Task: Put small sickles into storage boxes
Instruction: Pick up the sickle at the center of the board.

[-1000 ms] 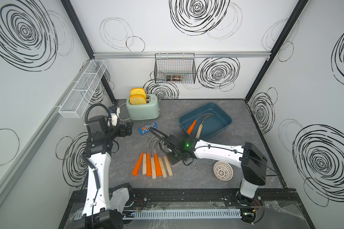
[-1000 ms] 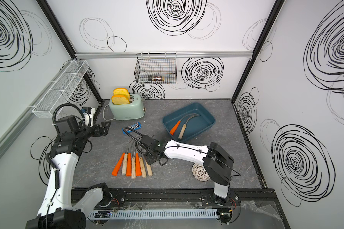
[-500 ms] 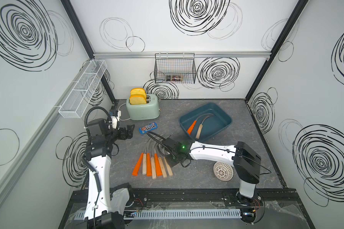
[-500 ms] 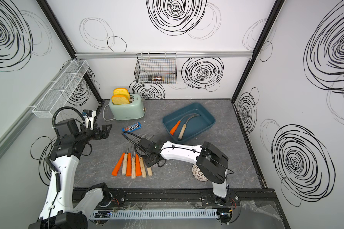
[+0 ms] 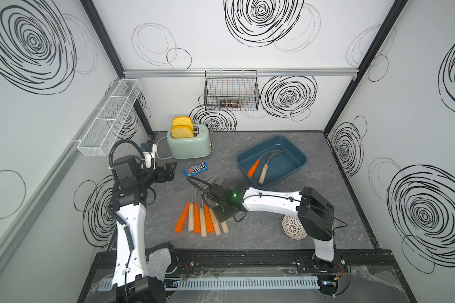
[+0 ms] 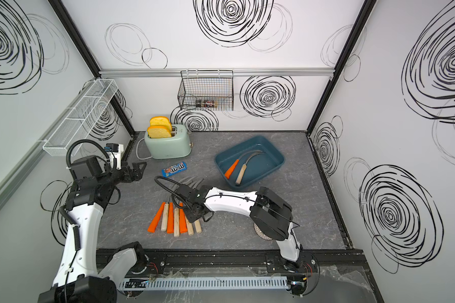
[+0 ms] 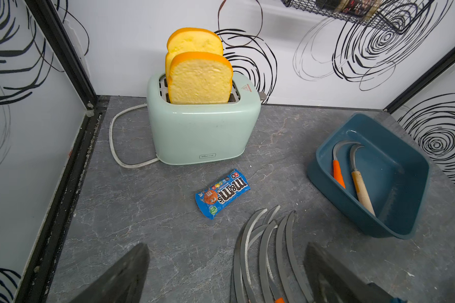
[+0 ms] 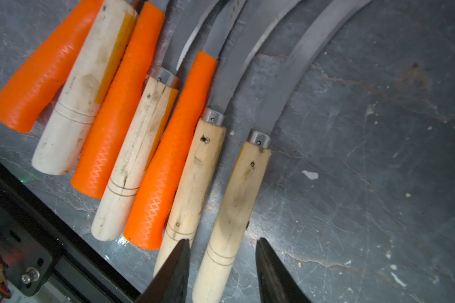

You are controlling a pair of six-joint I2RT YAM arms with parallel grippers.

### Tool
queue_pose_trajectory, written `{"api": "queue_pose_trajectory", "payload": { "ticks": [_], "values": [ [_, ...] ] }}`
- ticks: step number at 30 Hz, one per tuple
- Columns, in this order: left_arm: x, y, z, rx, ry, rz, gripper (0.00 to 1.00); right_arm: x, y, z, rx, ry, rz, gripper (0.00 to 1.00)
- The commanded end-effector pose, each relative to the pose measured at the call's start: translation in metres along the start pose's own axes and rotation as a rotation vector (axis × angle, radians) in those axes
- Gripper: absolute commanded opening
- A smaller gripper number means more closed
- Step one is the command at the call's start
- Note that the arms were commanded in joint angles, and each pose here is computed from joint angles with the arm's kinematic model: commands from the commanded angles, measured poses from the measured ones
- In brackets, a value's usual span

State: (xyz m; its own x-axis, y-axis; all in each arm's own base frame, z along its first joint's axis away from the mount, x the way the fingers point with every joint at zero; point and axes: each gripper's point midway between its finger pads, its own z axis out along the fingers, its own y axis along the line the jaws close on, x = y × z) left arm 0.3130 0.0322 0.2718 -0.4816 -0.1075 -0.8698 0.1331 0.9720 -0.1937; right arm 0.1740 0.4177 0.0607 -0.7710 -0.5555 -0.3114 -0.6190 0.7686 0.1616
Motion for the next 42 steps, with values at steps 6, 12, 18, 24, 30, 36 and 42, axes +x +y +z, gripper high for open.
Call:
{"api": "queue_pose_trajectory", "payload": {
  "ticks": [6,12,18,24,30,36,42],
  "values": [
    [-0.019,-0.004,-0.009,0.031,-0.051,0.017,0.96,0.003,-0.005,0.008,0.064,0.044,0.006,0.44],
    [-0.023,0.001,-0.014,0.020,-0.049,0.014,0.96,0.006,-0.008,0.012,0.079,0.053,0.008,0.44],
    [-0.024,0.000,-0.016,0.027,-0.056,0.012,0.96,0.007,-0.007,0.018,0.081,0.074,0.014,0.44],
    [-0.022,-0.001,-0.016,0.040,-0.048,0.016,0.96,0.009,-0.008,0.022,0.085,0.085,0.021,0.44],
    [-0.018,0.000,-0.015,0.044,-0.041,0.012,0.96,0.012,-0.008,0.028,0.091,0.108,0.021,0.43],
    [-0.017,-0.001,-0.014,0.057,-0.039,0.008,0.96,0.014,-0.009,0.032,0.096,0.121,0.020,0.43],
    [-0.017,0.000,-0.012,0.067,-0.039,0.007,0.96,0.016,-0.011,0.035,0.107,0.132,0.021,0.43]
  ]
}}
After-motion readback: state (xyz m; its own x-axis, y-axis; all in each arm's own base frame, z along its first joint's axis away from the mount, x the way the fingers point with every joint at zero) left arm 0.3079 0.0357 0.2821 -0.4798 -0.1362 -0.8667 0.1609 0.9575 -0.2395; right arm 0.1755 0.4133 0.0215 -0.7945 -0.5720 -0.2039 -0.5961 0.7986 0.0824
